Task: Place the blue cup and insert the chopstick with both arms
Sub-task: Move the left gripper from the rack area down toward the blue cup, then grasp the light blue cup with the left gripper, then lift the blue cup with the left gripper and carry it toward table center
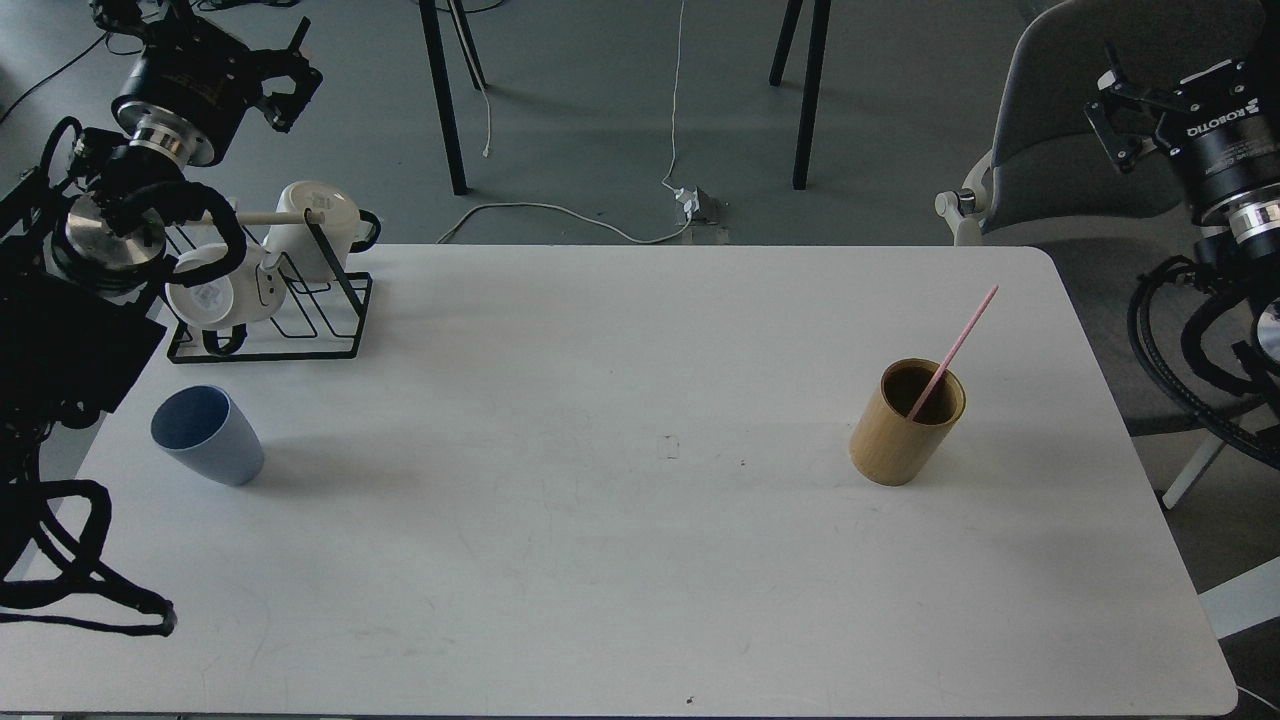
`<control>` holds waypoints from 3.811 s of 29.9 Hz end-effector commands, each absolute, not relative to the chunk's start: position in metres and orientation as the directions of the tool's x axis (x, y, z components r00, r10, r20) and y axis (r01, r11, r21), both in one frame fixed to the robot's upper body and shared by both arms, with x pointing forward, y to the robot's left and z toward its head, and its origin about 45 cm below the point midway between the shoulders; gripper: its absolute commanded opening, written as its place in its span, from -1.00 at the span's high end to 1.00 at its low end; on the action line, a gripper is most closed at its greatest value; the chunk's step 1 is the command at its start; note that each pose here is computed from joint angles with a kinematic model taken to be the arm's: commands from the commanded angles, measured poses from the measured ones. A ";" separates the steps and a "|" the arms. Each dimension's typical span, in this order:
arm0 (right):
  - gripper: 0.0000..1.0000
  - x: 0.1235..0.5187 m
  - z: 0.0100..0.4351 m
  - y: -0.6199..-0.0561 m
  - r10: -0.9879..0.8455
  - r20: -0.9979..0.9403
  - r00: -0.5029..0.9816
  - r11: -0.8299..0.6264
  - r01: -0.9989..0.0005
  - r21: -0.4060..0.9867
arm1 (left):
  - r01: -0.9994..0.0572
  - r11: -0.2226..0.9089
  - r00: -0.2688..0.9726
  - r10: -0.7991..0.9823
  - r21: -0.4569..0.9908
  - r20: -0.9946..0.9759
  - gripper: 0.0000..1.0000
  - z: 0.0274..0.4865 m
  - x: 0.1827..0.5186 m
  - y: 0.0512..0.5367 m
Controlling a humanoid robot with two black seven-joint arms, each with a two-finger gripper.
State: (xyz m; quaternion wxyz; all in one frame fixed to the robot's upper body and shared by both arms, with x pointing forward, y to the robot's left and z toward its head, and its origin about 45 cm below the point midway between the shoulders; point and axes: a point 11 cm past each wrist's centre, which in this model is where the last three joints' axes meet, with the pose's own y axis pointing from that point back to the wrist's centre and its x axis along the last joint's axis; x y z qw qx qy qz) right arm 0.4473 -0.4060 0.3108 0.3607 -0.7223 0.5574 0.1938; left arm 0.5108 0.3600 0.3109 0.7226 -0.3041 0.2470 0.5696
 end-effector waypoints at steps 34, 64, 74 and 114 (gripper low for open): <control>-1.00 0.447 0.313 -0.409 -0.646 -0.700 0.306 -0.087 -0.940 -0.331 | -0.883 0.468 0.464 0.881 -0.023 0.093 -0.99 0.385 0.480 0.358; -1.00 0.443 0.310 -0.421 -0.639 -0.715 0.283 -0.044 -0.942 -0.334 | -0.697 0.163 0.717 0.110 0.699 0.689 -0.73 0.229 0.331 0.488; -1.00 0.438 0.299 -0.425 -0.635 -0.727 0.260 -0.024 -0.948 -0.318 | -0.636 0.055 0.771 0.064 0.769 0.633 -0.38 0.174 0.306 0.530; -1.00 0.430 0.298 -0.441 -0.642 -0.729 0.237 0.010 -0.948 -0.317 | -0.633 0.272 0.756 0.017 0.725 0.654 0.97 0.224 0.355 0.458</control>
